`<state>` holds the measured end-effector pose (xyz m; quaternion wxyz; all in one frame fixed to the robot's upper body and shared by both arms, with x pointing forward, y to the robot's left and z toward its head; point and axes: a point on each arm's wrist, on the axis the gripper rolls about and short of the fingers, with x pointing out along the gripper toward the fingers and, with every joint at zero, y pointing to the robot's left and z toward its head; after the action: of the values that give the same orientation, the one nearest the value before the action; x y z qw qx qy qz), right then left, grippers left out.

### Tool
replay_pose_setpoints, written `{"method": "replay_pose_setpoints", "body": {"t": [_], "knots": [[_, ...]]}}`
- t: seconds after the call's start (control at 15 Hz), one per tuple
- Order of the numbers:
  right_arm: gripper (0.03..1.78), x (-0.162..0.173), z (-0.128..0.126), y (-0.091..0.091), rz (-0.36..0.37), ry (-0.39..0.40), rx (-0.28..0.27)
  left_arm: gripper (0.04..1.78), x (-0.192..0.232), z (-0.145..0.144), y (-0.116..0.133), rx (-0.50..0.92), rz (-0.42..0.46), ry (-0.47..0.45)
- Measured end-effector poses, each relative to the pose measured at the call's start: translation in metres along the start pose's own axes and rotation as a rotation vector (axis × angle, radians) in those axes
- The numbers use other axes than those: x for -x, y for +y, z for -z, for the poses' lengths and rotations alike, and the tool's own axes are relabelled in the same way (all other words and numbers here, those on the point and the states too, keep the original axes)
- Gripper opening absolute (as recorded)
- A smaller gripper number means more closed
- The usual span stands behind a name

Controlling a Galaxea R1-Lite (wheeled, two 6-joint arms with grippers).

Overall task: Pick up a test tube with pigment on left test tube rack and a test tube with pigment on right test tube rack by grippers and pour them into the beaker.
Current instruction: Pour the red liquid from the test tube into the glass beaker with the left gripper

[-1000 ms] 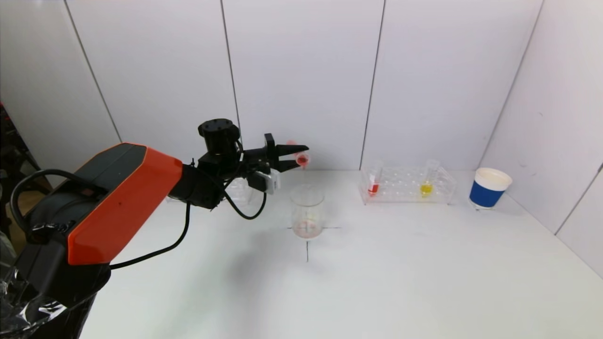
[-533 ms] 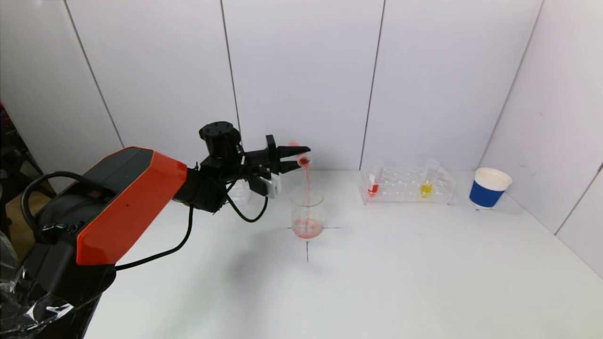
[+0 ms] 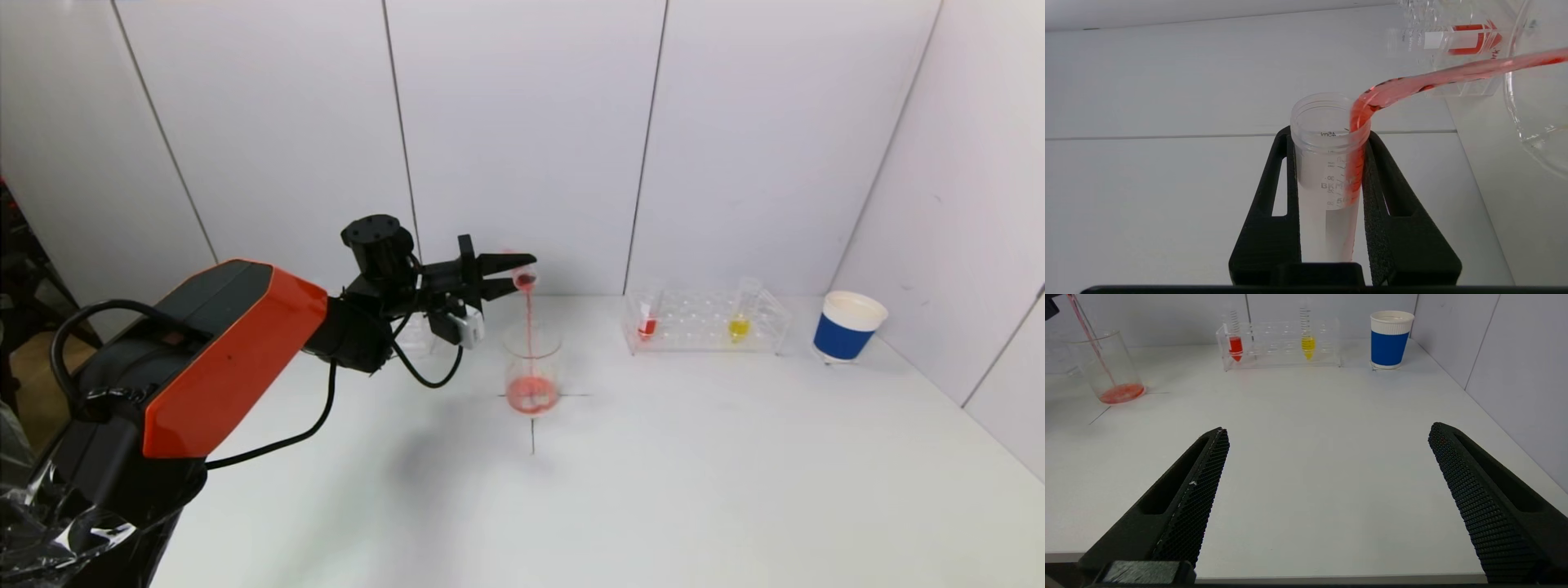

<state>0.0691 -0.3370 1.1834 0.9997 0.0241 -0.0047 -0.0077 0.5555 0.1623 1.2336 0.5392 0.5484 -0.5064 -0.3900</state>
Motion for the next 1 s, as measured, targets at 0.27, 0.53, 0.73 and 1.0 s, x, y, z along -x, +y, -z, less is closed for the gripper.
{"method": "replay_pose_setpoints", "body": {"t": [0.27,0.53,0.73,1.0], "knots": [[1.77,0.0,0.0,0.0,0.0,0.0,0.0,0.45,-0.0005,-0.0002,-0.0007,-0.024,-0.004,-0.002],[1.77,0.0,0.0,0.0,0.0,0.0,0.0,0.45,-0.0007,-0.0004,-0.0007,-0.071,-0.012,-0.009],[1.77,0.0,0.0,0.0,0.0,0.0,0.0,0.45,-0.0008,-0.0007,-0.0007,-0.11,-0.028,-0.018],[1.77,0.0,0.0,0.0,0.0,0.0,0.0,0.45,-0.001,-0.0003,-0.0072,-0.136,-0.026,-0.023]]}}
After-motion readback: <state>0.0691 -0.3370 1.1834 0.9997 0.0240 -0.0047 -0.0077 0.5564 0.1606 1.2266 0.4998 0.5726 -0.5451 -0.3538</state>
